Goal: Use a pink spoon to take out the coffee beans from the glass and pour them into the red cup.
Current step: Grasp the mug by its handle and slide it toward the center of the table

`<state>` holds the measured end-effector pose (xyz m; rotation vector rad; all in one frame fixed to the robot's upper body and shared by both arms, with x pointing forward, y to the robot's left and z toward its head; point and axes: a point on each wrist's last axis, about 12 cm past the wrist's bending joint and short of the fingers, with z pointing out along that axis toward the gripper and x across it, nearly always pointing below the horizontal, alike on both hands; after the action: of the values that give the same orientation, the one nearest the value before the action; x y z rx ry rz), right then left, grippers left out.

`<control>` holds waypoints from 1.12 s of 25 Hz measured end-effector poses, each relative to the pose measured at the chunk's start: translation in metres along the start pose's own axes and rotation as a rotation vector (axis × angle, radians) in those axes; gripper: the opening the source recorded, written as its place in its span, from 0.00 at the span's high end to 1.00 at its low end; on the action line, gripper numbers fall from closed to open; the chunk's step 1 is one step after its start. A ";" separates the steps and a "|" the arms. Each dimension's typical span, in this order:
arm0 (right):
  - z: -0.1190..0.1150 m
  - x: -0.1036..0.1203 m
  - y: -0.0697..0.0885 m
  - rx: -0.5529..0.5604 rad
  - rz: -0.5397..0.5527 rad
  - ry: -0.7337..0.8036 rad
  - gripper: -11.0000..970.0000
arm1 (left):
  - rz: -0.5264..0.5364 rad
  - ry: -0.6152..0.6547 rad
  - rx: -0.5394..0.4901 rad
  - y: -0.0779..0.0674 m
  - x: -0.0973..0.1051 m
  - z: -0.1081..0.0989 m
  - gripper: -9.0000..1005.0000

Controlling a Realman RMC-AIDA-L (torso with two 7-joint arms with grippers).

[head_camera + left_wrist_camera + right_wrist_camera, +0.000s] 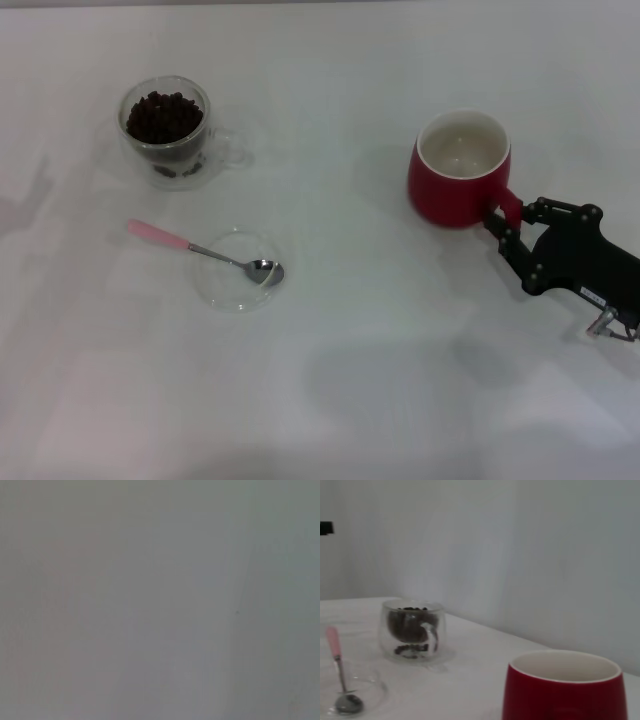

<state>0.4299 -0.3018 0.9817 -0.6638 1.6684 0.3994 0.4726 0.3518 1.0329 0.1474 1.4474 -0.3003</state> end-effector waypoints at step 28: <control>0.000 -0.005 0.006 -0.064 0.151 -0.036 0.78 | 0.027 -0.013 0.023 0.001 -0.005 0.004 0.21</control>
<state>0.4269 -0.2959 0.9861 -0.5762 1.6827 0.5713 0.4760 0.3528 1.0380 0.1828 1.4287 -0.2957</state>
